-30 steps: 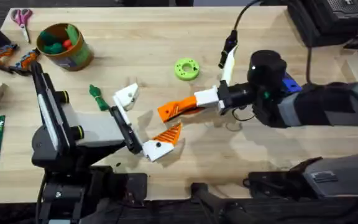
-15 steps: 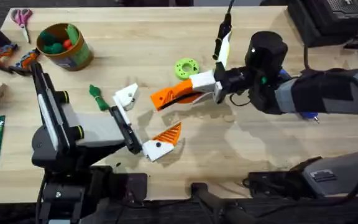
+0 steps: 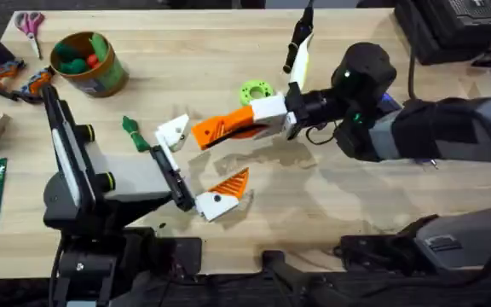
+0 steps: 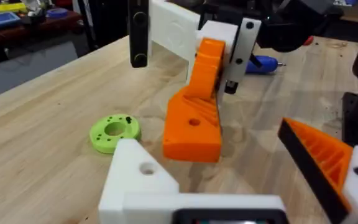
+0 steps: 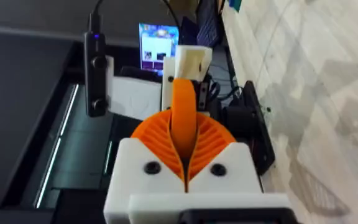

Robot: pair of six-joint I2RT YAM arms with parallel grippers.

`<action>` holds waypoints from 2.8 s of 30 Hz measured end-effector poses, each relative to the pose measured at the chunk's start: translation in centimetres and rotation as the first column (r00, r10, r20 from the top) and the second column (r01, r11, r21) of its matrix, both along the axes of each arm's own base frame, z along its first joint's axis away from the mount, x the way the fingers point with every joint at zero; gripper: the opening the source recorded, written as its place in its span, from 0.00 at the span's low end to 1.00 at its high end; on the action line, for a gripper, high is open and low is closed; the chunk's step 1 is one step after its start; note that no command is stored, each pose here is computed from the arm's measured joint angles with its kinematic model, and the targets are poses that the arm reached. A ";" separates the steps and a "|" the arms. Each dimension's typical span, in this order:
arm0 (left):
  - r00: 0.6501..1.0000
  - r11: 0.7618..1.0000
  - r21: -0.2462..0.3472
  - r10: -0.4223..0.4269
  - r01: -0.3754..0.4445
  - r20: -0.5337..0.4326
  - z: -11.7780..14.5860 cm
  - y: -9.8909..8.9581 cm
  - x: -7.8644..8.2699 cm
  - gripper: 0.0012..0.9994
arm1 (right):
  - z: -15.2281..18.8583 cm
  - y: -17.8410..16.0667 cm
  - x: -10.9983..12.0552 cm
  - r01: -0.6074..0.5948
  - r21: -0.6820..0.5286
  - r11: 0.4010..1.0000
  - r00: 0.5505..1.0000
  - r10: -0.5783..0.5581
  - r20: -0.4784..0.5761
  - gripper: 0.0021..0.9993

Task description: Pick up the gripper from the table and insert it into the empty holder that is missing its gripper. Then pick up a screw, insert it into the mounting hole, and use the screwdriver to tighten it. Finally, clean up the table by picking up the vegetable and placing it into the bucket.

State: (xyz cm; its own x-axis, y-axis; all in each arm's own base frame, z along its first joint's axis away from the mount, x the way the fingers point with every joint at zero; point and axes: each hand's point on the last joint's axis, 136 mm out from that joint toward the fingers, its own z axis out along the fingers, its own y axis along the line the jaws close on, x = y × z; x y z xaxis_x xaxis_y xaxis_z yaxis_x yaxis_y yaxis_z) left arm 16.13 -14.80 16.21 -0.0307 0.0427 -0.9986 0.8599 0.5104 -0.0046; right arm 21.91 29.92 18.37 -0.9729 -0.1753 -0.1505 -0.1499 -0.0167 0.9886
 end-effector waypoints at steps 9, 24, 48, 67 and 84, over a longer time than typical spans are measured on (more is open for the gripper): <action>1.000 1.000 0.000 0.000 0.000 0.001 0.0 0.0 0.0 0.99 | -0.2 0.8 0.0 0.021 -0.004 1.000 1.000 -0.021 -0.003 0.01; 1.000 1.000 0.001 -0.006 0.006 0.002 0.0 0.0 -0.1 0.99 | -1.0 1.6 0.5 0.041 0.012 0.999 0.999 -0.041 0.027 0.01; 1.000 1.000 0.000 0.013 -0.013 -0.005 -0.1 0.1 0.2 0.99 | -1.5 2.7 0.1 0.052 0.001 0.999 0.995 -0.052 0.081 0.01; 1.000 1.000 -0.006 0.012 -0.012 -0.014 -0.1 0.2 0.2 0.99 | -1.2 5.3 0.6 0.008 -0.065 0.998 0.997 -0.004 0.071 0.01; 1.000 1.000 -0.007 0.008 -0.008 -0.018 -0.1 0.2 0.1 0.99 | -1.2 5.3 1.2 0.032 -0.066 0.997 0.995 -0.025 0.097 0.01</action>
State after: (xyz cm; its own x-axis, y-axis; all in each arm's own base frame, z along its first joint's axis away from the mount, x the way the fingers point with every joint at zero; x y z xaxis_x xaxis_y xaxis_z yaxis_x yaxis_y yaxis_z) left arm 16.23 -14.62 16.08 -0.0491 0.0356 -0.9982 0.8554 0.5175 -0.0236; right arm 23.09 35.26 17.18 -0.9593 -0.1605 -0.2325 -0.2440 0.0557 0.9682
